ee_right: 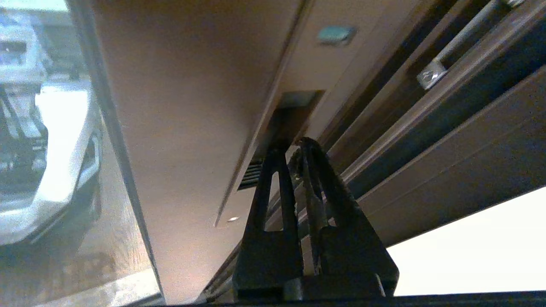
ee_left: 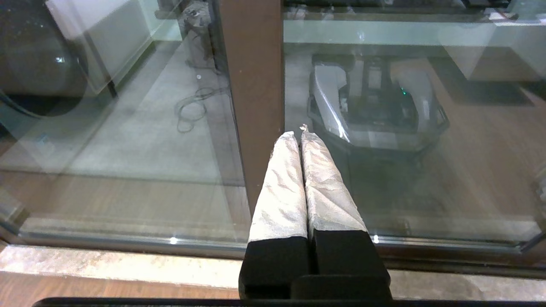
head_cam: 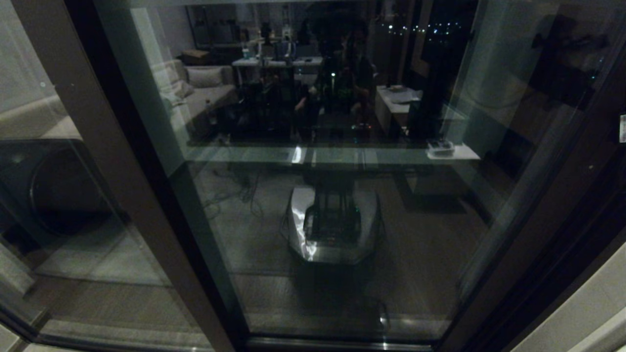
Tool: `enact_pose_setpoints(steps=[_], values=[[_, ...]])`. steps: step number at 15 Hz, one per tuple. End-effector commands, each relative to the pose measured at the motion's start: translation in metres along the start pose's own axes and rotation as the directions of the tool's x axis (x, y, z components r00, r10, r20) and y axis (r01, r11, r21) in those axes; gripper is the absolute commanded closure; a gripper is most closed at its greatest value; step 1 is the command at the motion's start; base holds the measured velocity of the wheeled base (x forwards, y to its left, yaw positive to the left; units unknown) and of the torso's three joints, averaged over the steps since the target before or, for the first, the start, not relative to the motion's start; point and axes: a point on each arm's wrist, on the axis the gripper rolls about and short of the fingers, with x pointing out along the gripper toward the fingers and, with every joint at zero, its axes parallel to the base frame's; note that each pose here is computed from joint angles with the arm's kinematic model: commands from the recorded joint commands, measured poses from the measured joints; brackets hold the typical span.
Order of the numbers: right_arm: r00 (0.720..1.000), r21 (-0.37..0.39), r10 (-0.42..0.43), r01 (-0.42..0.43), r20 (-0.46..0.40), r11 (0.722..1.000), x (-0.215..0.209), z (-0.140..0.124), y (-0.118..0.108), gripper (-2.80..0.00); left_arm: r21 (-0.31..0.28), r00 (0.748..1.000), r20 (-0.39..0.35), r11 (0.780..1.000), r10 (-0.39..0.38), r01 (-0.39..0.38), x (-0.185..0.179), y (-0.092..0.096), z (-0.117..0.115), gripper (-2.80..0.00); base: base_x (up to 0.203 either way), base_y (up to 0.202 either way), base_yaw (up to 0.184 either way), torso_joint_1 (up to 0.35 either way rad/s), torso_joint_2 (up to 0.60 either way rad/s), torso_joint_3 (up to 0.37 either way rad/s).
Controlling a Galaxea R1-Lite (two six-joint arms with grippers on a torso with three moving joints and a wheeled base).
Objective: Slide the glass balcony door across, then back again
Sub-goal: Close the slid door
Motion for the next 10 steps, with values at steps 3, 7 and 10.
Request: enact_pose_setpoints(steps=[3, 7, 10], values=[[1.000, -0.002, -0.009, 0.009, -0.007, 1.000, 0.0031, -0.0014, -0.0008, 0.00, 0.000, 1.000, -0.002, 1.000, 0.001, -0.001, 0.0002, 0.0000, -0.0004, 0.00, 0.000, 0.000, 0.000, 0.000, 0.00, 0.000], [1.000, -0.002, -0.019, 0.019, -0.010, 1.000, 0.0046, -0.0027, -0.0038, 0.00, 0.000, 1.000, -0.002, 1.000, 0.000, 0.000, 0.0001, 0.0000, -0.0005, 0.00, 0.000, 0.000, 0.000, 0.000, 0.00, 0.000], [1.000, 0.000, -0.030, 0.030, -0.003, 1.000, 0.0071, -0.0031, -0.0065, 0.00, 0.000, 1.000, -0.002, 1.000, 0.000, 0.000, 0.0001, 0.0000, -0.0005, 0.00, 0.000, 0.000, 0.000, 0.000, 0.00, 0.000]])
